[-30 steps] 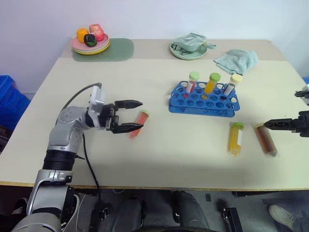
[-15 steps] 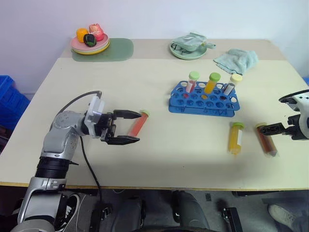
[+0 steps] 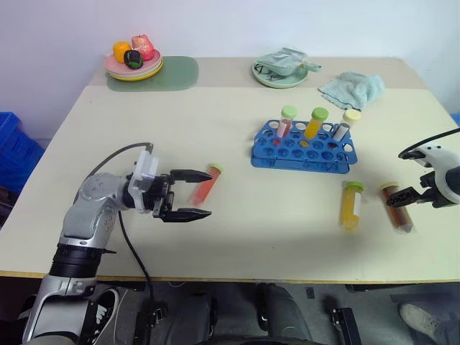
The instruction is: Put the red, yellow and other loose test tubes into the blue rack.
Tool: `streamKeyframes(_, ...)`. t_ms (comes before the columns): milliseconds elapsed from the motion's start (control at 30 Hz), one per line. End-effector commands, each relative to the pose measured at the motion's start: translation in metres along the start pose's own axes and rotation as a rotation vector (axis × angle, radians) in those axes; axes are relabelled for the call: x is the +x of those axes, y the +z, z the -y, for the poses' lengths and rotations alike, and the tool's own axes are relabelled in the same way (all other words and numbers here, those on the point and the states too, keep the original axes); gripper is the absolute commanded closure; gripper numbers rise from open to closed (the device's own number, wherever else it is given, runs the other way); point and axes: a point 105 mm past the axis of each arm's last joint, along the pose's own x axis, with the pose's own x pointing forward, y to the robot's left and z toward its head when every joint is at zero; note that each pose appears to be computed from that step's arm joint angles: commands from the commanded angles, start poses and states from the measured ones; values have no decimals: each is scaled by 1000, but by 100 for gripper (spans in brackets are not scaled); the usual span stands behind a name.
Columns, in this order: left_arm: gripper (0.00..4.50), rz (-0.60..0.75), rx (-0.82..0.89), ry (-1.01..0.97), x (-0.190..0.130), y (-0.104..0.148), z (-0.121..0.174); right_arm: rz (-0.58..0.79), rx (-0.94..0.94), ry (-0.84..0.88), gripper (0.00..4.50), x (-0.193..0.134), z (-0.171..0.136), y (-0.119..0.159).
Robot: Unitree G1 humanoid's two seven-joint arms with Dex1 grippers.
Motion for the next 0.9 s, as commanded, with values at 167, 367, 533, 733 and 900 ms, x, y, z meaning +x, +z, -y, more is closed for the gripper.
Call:
streamKeyframes(167,43,20,30,23,-1,13,6,26,29,-15,0,1,7,14)
streamKeyframes(367,43,15,38,40,-2,16,8,6,48,-13,0,11,9,12)
streamKeyframes(533,43,13,42,50,-2,19,7,-9,48,-22,0,15,11,9)
streamKeyframes(733,43,13,46,57,-2,20,6,-12,60,-8,0,19,8,8)
streamKeyframes(900,43,4,52,58,-2,20,6,-17,67,-3,0,22,5,7)
